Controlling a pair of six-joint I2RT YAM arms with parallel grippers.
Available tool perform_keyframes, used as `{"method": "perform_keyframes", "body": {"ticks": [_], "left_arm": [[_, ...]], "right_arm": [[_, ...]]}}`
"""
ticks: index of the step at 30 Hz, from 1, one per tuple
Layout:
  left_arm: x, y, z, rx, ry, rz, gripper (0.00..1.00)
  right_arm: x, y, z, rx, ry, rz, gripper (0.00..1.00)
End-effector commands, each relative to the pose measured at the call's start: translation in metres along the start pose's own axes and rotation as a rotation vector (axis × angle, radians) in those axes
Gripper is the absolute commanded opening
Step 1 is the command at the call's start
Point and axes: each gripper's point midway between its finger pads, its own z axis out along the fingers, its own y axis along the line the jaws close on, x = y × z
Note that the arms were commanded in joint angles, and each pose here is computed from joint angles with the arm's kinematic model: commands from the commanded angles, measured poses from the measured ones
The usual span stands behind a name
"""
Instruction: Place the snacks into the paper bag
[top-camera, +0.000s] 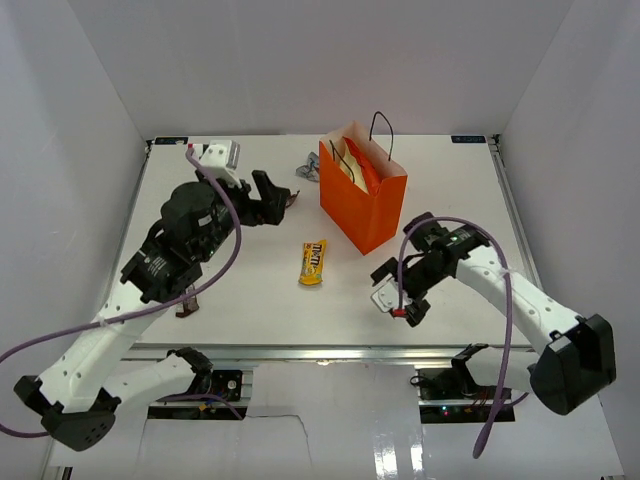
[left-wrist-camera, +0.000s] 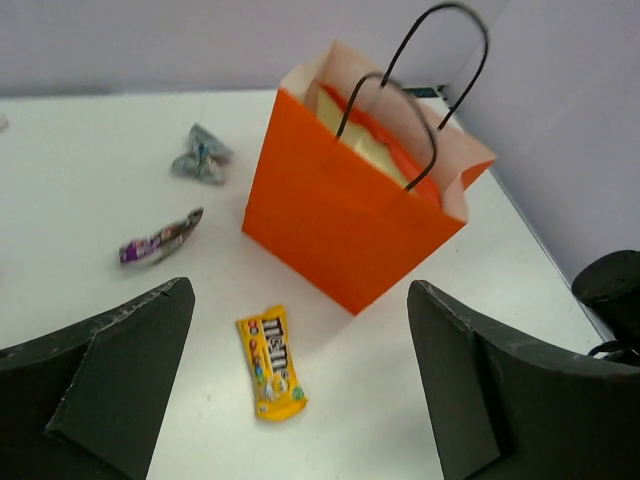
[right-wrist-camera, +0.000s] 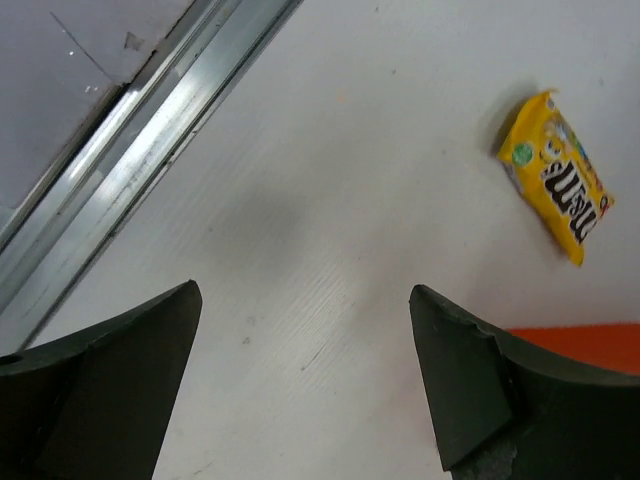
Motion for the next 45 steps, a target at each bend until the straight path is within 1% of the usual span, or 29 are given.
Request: {"method": "perform_keyframes", "body": {"ticks": [1, 2, 3, 4, 6, 7, 8, 9, 11, 13, 14, 15, 17, 22, 23, 29, 30, 31, 32, 35, 36, 37, 38, 39, 40, 41, 43, 44, 45], "left_arm": [[0.036, 0.023, -0.015, -0.099, 0.045, -0.128, 0.98], [0.052, 0.03, -0.023, -0.12, 0.06, -0.175, 0.98], [0.063, 0.034, -0.029, -0.132, 0.081, -0.192, 0.98], [0.071, 0.036, -0.033, -0.141, 0.094, -0.212, 0.98], [0.089, 0.046, -0.044, -0.185, 0.118, -0.271, 0.98], [0.095, 0.05, -0.047, -0.205, 0.126, -0.29, 0.98], [0.097, 0.055, -0.053, -0.226, 0.117, -0.309, 0.98], [0.111, 0.06, -0.057, -0.257, 0.148, -0.34, 0.98], [0.121, 0.065, -0.065, -0.285, 0.162, -0.372, 0.98], [0.134, 0.068, -0.069, -0.304, 0.177, -0.42, 0.98], [0.136, 0.068, -0.07, -0.303, 0.175, -0.436, 0.98], [0.14, 0.071, -0.074, -0.308, 0.172, -0.451, 0.98], [0.142, 0.072, -0.076, -0.316, 0.163, -0.486, 0.98], [0.138, 0.077, -0.082, -0.33, 0.133, -0.495, 0.98], [0.138, 0.078, -0.083, -0.333, 0.132, -0.494, 0.98], [0.138, 0.082, -0.088, -0.349, 0.115, -0.508, 0.98], [0.139, 0.083, -0.088, -0.351, 0.115, -0.512, 0.98], [0.14, 0.083, -0.089, -0.352, 0.114, -0.518, 0.98], [0.143, 0.083, -0.09, -0.351, 0.115, -0.527, 0.98], [0.144, 0.082, -0.091, -0.345, 0.114, -0.54, 0.98], [0.145, 0.082, -0.092, -0.345, 0.116, -0.546, 0.98], [0.146, 0.082, -0.092, -0.344, 0.116, -0.549, 0.98], [0.146, 0.082, -0.093, -0.343, 0.113, -0.555, 0.98], [0.147, 0.082, -0.093, -0.344, 0.113, -0.562, 0.98], [0.148, 0.083, -0.094, -0.344, 0.112, -0.568, 0.98], [0.149, 0.083, -0.093, -0.344, 0.113, -0.574, 0.98], [0.153, 0.083, -0.093, -0.347, 0.116, -0.592, 0.98], [0.154, 0.083, -0.093, -0.348, 0.119, -0.595, 0.98], [0.156, 0.083, -0.093, -0.35, 0.124, -0.6, 0.98]], "right_arm": [[0.003, -0.039, 0.015, -0.006, 0.099, -0.166, 0.9], [-0.005, -0.049, 0.029, -0.025, 0.095, -0.201, 0.9], [-0.005, -0.059, 0.036, -0.013, 0.111, -0.2, 0.9], [-0.004, -0.08, 0.042, 0.029, 0.144, -0.247, 0.9], [-0.007, -0.102, 0.063, 0.03, 0.148, -0.281, 0.91], [-0.008, -0.119, 0.069, 0.065, 0.159, -0.302, 0.94], [-0.007, -0.13, 0.082, 0.053, 0.163, -0.316, 0.95], [-0.006, -0.139, 0.087, 0.061, 0.173, -0.331, 0.97], [0.0, -0.162, 0.102, 0.064, 0.214, -0.367, 1.0], [0.004, -0.176, 0.108, 0.057, 0.251, -0.384, 0.95], [0.012, -0.175, 0.12, 0.02, 0.26, -0.38, 0.94], [0.01, -0.188, 0.118, 0.037, 0.271, -0.395, 0.92], [0.019, -0.192, 0.129, 0.012, 0.284, -0.408, 0.91], [0.032, -0.194, 0.145, -0.056, 0.306, -0.467, 0.85], [0.037, -0.19, 0.151, -0.084, 0.306, -0.466, 0.83], [0.043, -0.194, 0.166, -0.124, 0.291, -0.458, 0.78], [0.041, -0.195, 0.168, -0.13, 0.279, -0.455, 0.77], [0.046, -0.187, 0.174, -0.173, 0.274, -0.433, 0.75], [0.043, -0.193, 0.174, -0.169, 0.269, -0.436, 0.71], [0.047, -0.185, 0.178, -0.221, 0.263, -0.406, 0.64], [0.048, -0.182, 0.18, -0.231, 0.258, -0.394, 0.58], [0.048, -0.178, 0.18, -0.245, 0.253, -0.384, 0.55], [0.047, -0.174, 0.181, -0.256, 0.247, -0.378, 0.47], [0.047, -0.171, 0.181, -0.261, 0.242, -0.37, 0.44], [0.044, -0.17, 0.178, -0.254, 0.237, -0.359, 0.4], [0.042, -0.162, 0.179, -0.265, 0.218, -0.346, 0.34], [0.032, -0.16, 0.172, -0.243, 0.193, -0.32, 0.3], [0.025, -0.152, 0.172, -0.246, 0.154, -0.295, 0.27], [0.012, -0.154, 0.162, -0.22, 0.131, -0.29, 0.26]]}}
